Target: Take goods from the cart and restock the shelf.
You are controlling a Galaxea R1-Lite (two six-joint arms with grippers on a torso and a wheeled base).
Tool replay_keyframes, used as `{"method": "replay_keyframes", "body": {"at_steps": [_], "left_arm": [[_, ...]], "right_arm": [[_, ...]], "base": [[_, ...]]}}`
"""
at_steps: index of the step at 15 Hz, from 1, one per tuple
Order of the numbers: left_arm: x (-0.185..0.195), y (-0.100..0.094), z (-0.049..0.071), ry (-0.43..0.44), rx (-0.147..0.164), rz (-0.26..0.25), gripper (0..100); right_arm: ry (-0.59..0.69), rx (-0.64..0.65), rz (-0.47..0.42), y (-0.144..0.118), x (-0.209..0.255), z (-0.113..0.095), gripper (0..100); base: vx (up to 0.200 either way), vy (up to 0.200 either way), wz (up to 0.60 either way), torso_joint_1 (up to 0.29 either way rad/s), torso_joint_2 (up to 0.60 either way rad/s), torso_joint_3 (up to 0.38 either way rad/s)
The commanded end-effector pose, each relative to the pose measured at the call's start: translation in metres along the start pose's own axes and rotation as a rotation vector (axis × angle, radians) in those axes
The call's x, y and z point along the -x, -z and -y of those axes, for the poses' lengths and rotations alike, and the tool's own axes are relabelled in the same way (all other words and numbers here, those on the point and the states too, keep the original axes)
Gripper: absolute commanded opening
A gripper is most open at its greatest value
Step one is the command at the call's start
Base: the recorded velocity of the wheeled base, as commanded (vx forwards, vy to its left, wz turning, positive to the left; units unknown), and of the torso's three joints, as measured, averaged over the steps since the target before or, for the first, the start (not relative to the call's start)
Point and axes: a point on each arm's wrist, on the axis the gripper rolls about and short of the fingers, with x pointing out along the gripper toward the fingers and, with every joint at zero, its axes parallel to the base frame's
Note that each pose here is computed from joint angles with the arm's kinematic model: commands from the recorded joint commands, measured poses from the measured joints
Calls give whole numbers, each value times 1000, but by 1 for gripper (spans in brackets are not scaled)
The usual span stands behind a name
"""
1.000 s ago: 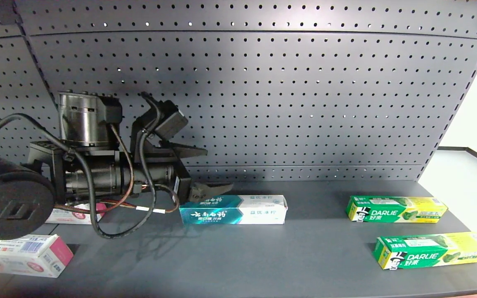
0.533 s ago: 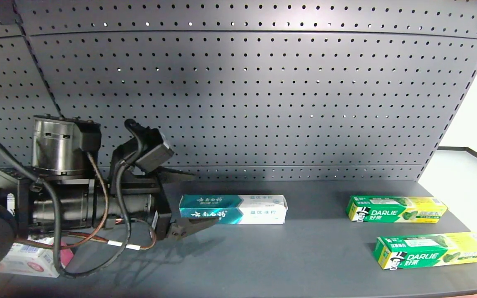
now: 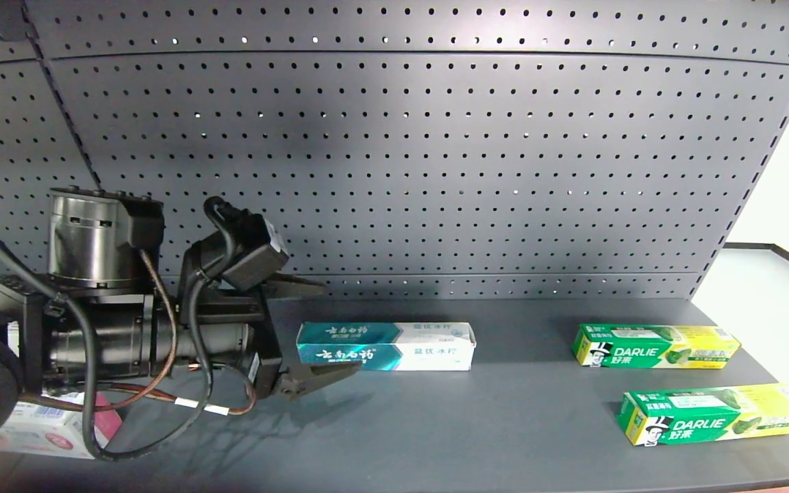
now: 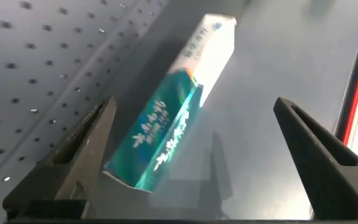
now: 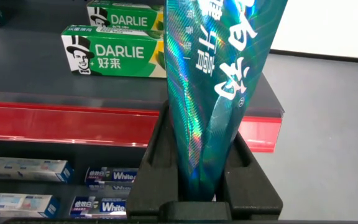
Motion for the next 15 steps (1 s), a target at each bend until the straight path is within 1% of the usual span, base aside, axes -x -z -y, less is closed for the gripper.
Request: {"method": "replay_keyframes", "body": {"at_steps": [1,2,5,6,7,9,10,12,14,15], "left_arm": [[-12,5,2,37,5,-22,100],[-21,6,3,55,4,-30,100],[-32,2,-6,67,4,-19,100],[-34,0,-8,75,3,-14,100],[-36,1,-8,95,12,-25,100],[-35,-1,-11,124,29,-30,100],[-35,-1,-11,124,29,-31,100],[-39,-2,-16,125,31,-27,100],[-42,-1,-17,128,34,-29,100],[-42,0,-17,133,42,-41,100]], "right_arm": [[-1,0,-1,0,0,0,0],[0,0,-1,0,0,0,0],[0,0,-1,0,0,0,0],[-1,0,-1,0,0,0,0],[0,0,-1,0,0,0,0],[-1,0,-1,0,0,0,0],[0,0,-1,0,0,0,0],[-1,0,-1,0,0,0,0],[-1,0,-1,0,0,0,0],[-2,0,-3,0,0,0,0]], "base": [[0,0,0,0,0,0],[0,0,0,0,0,0],[0,0,0,0,0,0],[0,0,0,0,0,0],[0,0,0,0,0,0],[0,0,0,0,0,0],[0,0,0,0,0,0],[0,0,0,0,0,0],[0,0,0,0,0,0],[0,0,0,0,0,0]]}}
